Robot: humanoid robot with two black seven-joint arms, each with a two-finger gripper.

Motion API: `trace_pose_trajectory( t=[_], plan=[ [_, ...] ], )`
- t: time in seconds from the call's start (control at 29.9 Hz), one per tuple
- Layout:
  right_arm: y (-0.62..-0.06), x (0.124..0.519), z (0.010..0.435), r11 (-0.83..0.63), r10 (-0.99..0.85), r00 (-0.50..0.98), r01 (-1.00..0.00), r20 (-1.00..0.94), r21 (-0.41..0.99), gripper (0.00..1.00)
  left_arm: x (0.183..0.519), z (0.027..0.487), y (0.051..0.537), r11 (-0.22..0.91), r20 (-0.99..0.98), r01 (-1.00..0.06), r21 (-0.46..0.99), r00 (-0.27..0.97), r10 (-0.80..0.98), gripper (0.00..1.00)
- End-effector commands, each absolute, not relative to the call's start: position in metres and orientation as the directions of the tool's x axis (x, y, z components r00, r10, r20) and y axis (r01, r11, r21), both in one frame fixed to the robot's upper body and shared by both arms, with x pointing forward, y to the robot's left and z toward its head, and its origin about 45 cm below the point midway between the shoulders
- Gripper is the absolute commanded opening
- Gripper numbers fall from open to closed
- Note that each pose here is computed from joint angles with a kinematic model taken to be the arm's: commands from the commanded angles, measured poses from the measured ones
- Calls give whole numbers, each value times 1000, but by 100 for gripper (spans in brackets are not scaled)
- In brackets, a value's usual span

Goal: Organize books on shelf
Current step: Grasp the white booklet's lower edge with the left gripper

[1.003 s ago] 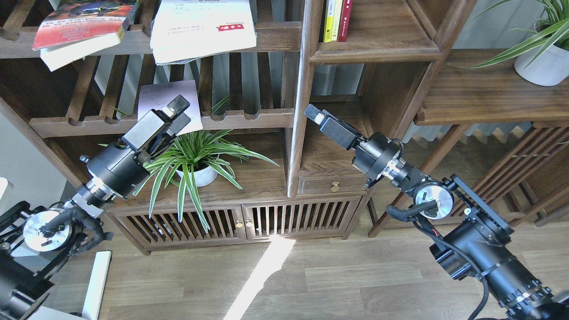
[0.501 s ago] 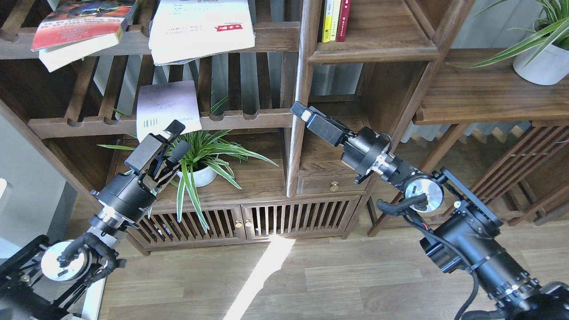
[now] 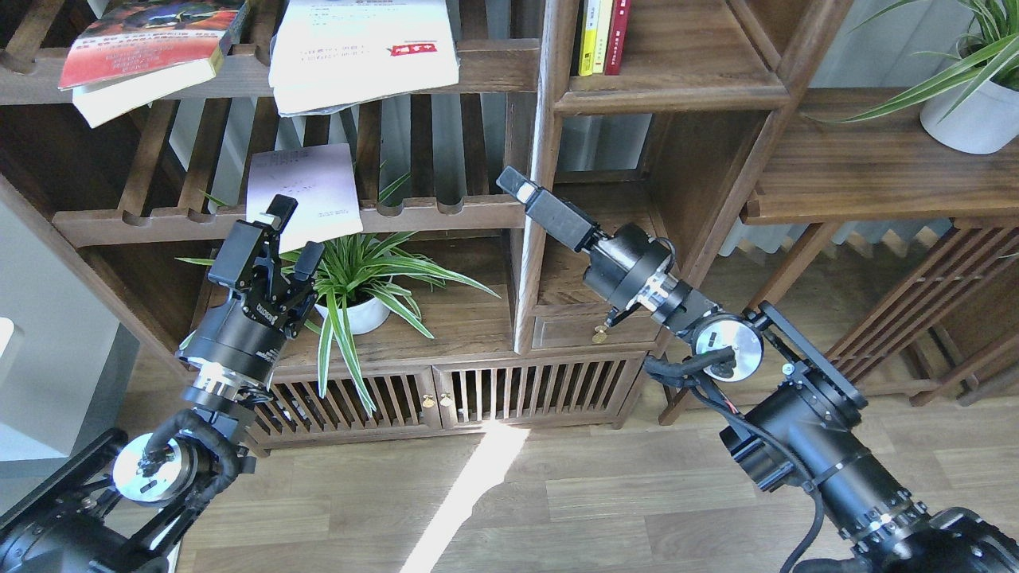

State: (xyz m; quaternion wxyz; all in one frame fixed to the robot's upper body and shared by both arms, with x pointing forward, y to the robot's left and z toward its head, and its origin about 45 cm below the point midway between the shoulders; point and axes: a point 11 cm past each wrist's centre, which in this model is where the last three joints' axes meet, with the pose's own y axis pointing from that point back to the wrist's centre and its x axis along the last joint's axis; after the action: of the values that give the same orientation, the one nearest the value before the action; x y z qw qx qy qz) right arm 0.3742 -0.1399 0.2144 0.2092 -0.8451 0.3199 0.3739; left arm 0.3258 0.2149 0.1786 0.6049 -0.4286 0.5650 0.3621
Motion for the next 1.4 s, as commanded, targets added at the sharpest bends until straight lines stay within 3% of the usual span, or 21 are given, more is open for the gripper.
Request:
trace_pose_trajectory(
  t=[0.0,0.43,1.37],
  plan=[
    [-139,373,212,-708,-385,511,-698,-769,-109,100,327,169,213,352,-999,-936,-26,9,-50,96],
    [-140,372,211,-706,-386,508,-700,-770,-107,100,349,160,211,244,-978,-954,174,-197,-74,96],
    [-141,370,208,-706,-385,504,-700,-773,-105,100,400,135,215,152,-957,-949,276,-286,-52,98]
  ],
)
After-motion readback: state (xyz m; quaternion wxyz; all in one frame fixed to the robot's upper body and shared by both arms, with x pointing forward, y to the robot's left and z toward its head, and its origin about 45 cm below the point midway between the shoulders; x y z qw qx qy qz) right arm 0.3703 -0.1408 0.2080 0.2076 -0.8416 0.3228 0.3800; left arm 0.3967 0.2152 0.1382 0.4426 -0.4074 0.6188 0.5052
